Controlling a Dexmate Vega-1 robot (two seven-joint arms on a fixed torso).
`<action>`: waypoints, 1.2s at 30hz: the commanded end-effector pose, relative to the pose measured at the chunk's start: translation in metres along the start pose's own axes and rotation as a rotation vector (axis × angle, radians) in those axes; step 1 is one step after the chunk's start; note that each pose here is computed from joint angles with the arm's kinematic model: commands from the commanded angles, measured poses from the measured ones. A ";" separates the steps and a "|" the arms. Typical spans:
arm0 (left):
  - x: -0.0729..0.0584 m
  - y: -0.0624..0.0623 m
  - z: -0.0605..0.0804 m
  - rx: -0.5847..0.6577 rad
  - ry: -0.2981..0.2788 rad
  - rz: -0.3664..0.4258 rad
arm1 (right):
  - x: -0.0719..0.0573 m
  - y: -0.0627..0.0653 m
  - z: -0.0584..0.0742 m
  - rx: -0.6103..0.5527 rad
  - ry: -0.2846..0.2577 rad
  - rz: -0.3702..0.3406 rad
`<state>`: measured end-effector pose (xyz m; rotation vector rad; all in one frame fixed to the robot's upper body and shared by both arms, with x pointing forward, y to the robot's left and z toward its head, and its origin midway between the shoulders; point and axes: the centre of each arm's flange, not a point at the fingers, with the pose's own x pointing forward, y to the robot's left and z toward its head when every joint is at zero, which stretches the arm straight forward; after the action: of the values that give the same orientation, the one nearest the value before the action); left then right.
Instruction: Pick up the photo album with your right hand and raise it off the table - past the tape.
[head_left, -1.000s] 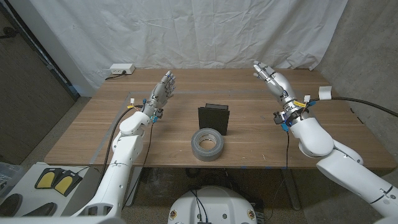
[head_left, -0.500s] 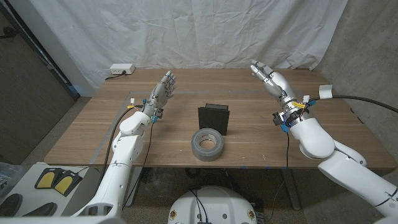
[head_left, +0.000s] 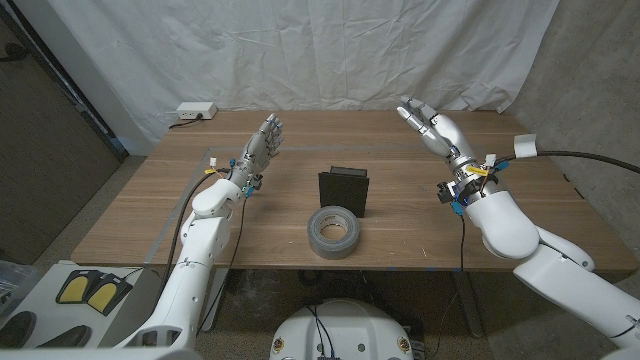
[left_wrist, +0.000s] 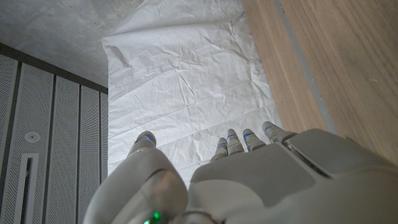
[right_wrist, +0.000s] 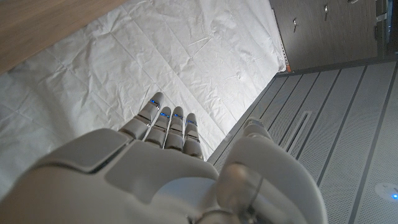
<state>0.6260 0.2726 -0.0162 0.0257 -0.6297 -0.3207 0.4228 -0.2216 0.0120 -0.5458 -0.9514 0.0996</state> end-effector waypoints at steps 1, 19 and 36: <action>0.000 0.001 0.002 0.002 -0.002 0.006 | 0.000 0.006 0.011 -0.041 -0.025 0.017; 0.003 0.003 0.002 -0.004 -0.006 0.005 | -0.002 0.012 0.023 -0.089 -0.056 0.040; 0.003 0.001 0.004 0.001 -0.011 0.003 | -0.005 0.018 0.032 -0.126 -0.074 0.065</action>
<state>0.6275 0.2743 -0.0118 0.0239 -0.6362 -0.3173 0.4026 -0.2006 0.0155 -0.6558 -1.0083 0.1106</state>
